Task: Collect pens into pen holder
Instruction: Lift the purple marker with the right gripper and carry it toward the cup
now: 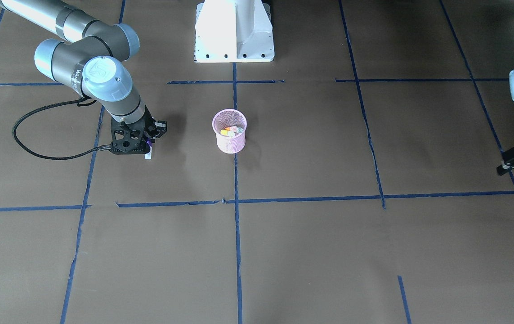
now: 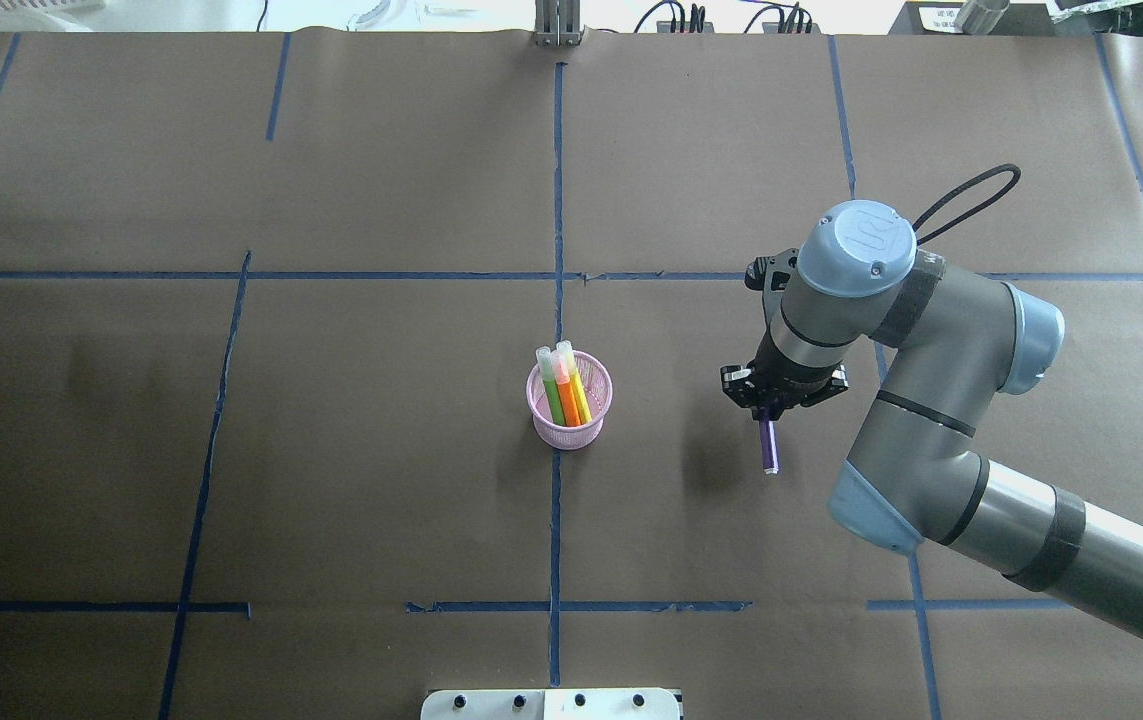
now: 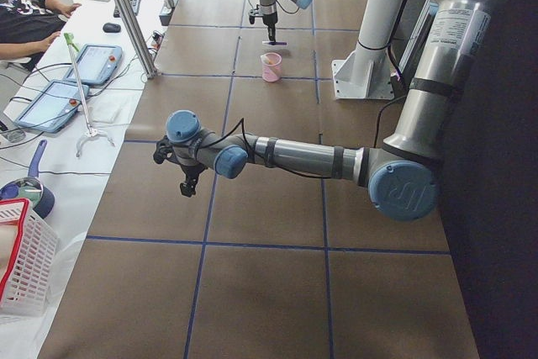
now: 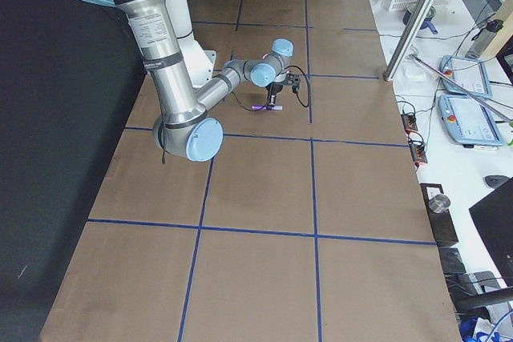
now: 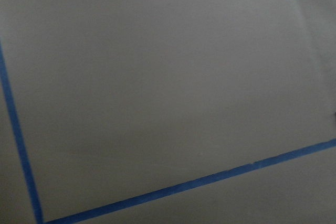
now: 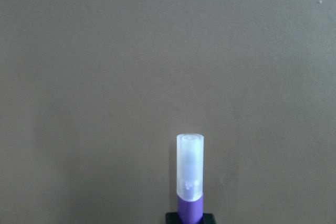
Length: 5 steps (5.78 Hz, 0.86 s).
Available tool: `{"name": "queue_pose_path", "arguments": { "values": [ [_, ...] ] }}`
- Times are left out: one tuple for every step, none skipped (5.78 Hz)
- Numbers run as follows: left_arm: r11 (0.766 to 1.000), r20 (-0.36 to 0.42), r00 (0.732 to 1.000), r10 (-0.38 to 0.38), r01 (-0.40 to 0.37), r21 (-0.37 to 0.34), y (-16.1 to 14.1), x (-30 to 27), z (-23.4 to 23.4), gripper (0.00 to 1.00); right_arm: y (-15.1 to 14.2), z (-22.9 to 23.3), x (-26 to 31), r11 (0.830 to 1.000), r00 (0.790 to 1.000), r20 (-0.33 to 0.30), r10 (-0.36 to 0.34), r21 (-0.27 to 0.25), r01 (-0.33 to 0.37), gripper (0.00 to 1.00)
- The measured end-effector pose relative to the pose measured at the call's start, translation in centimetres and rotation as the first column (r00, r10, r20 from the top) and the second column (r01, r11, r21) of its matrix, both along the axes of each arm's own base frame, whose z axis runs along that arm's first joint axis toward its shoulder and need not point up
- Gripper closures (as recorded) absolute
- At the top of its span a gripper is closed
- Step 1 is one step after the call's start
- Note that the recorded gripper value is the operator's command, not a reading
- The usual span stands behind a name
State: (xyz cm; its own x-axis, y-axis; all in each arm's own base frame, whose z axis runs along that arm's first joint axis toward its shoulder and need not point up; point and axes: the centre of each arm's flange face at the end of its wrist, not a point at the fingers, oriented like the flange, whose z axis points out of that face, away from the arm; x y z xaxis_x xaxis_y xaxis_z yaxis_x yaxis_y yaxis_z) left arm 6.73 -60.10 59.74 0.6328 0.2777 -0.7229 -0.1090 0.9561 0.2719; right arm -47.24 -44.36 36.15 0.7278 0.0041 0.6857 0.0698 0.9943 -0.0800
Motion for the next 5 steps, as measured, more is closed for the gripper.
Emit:
{"name": "queue_pose_path", "arguments": {
  "values": [
    [1.000, 0.026, 0.999, 0.029, -0.029, 0.003, 0.9, -2.8, 4.4, 0.00, -0.5, -1.3, 0.6, 1.000, 1.000, 0.019, 0.013, 0.018, -0.014, 1.00],
    [0.999, 0.041, 0.998, 0.047, -0.047, 0.003, 1.5, -4.7, 7.2, 0.00, -1.1, -3.3, 2.0, 0.998, 0.998, 0.045, 0.041, 0.051, -0.044, 1.00],
    [0.998, 0.048, 0.997, 0.054, -0.054, -0.013, 1.9, -5.5, 8.6, 0.00, -1.6, -5.0, 3.5, 0.990, 0.995, 0.057, 0.084, 0.106, -0.089, 1.00],
    [0.998, 0.052, 0.997, 0.057, -0.055, -0.032, 2.1, -5.7, 9.2, 0.00, -1.8, -7.2, 4.5, 0.969, 0.988, 0.063, 0.141, 0.194, -0.150, 1.00],
    [0.998, 0.053, 0.997, 0.059, -0.057, -0.041, 2.2, -5.7, 9.4, 0.00, -1.4, -10.3, 5.2, 0.931, 0.976, 0.087, 0.198, 0.294, -0.215, 1.00]
  ]
}}
